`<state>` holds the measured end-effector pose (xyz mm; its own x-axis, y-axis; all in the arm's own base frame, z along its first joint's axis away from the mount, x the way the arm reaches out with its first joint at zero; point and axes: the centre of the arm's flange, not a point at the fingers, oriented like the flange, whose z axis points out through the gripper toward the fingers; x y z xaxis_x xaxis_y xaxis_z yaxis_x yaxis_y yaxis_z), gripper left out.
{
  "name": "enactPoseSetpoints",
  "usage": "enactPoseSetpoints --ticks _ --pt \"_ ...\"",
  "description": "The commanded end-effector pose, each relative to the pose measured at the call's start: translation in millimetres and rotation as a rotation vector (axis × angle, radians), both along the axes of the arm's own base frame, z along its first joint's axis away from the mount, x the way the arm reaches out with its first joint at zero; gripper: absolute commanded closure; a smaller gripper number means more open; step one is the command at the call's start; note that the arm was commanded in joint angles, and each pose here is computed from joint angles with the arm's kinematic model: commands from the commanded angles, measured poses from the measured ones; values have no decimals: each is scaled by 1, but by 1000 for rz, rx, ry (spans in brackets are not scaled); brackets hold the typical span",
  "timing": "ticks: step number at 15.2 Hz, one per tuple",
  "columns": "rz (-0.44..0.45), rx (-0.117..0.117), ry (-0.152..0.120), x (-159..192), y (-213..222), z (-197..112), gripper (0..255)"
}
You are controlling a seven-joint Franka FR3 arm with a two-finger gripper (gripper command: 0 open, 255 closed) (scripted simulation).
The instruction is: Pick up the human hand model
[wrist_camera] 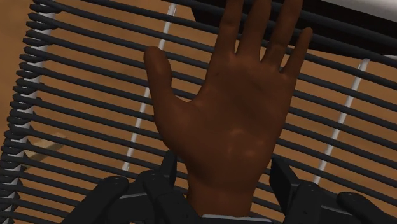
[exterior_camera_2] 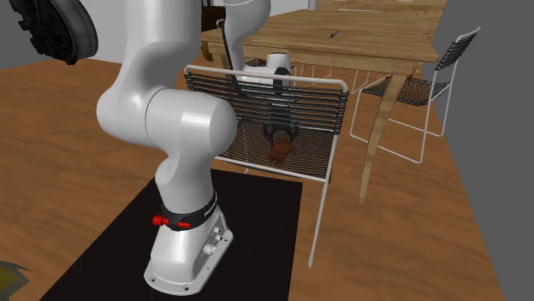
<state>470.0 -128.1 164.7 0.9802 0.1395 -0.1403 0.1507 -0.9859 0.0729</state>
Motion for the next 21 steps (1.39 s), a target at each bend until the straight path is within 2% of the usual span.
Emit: enactPoseSetpoints --ticks 1,9,21 --pt "0 0 1 0 0 -2 255" --pt "0 0 1 0 0 -2 255" --pt "0 0 1 0 0 62 255"
